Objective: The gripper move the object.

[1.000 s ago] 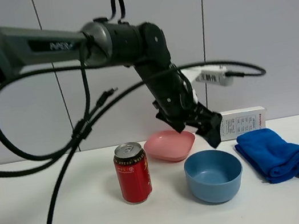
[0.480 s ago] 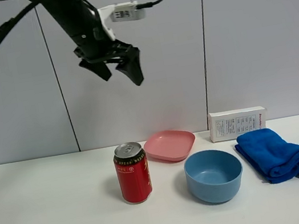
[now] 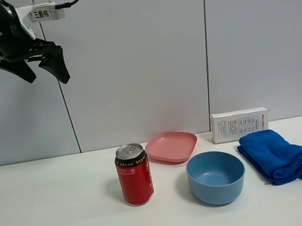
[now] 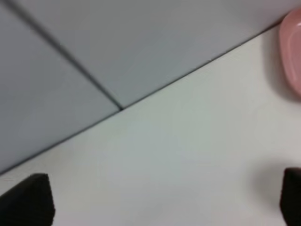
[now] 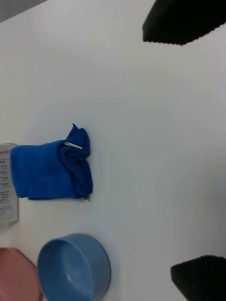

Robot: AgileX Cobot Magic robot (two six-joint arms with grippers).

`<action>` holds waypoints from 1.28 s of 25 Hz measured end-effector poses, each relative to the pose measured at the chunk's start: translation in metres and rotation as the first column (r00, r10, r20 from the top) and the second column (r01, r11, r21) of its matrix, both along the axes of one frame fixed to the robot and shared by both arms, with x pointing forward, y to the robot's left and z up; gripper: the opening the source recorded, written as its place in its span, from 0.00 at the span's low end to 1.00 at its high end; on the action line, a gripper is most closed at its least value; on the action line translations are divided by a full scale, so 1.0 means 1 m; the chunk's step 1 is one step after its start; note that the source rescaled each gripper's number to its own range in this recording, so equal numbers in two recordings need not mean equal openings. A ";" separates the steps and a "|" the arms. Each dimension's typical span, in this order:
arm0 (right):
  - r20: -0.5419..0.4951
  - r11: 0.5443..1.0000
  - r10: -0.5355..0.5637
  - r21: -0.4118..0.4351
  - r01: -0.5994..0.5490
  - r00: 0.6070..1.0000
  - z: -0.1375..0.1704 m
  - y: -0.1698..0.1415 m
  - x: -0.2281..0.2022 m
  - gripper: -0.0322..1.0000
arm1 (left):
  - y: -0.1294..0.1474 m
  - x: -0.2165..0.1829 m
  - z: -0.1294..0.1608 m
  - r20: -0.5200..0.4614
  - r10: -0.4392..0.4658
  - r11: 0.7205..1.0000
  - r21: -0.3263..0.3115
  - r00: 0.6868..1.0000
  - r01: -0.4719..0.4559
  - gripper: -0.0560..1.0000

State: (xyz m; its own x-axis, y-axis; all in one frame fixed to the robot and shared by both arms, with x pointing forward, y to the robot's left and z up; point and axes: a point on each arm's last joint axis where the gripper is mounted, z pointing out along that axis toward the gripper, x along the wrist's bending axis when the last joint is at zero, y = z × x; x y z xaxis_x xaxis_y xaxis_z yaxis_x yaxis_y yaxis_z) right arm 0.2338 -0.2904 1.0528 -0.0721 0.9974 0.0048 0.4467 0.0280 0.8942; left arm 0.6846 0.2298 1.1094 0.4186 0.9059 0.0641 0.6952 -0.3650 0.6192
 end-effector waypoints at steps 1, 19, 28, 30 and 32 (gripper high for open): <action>0.000 1.000 0.000 0.000 0.000 1.000 0.000 0.000 0.000 1.00 | 0.006 -0.005 -0.003 -0.004 0.016 1.000 0.000 1.000 -0.016 1.00; 0.000 1.000 0.000 0.000 0.000 1.000 0.000 0.000 0.000 1.00 | 0.111 -0.249 0.000 0.193 0.443 0.895 -0.053 0.875 -0.442 1.00; 0.000 1.000 0.000 0.000 0.000 1.000 0.000 0.000 0.000 1.00 | 0.087 -0.354 -0.015 0.279 0.494 0.869 -0.142 0.823 -0.473 1.00; 0.000 1.000 0.000 0.000 0.000 1.000 0.000 0.000 0.000 1.00 | 0.081 -0.372 -0.021 0.264 0.505 0.863 -0.164 0.822 -0.478 1.00; 0.000 1.000 0.000 0.000 0.000 1.000 0.000 0.000 0.000 1.00 | 0.075 -0.390 -0.021 0.270 0.518 0.855 -0.194 0.812 -0.481 1.00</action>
State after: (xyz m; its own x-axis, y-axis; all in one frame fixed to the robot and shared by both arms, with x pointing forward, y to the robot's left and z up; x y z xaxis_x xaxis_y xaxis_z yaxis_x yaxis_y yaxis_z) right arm 0.2338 -0.2904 1.0528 -0.0721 0.9974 0.0048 0.4467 0.0280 0.8942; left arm 0.2950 0.3043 1.0879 -0.1169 0.9931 -0.0017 0.5346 0.0644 0.8426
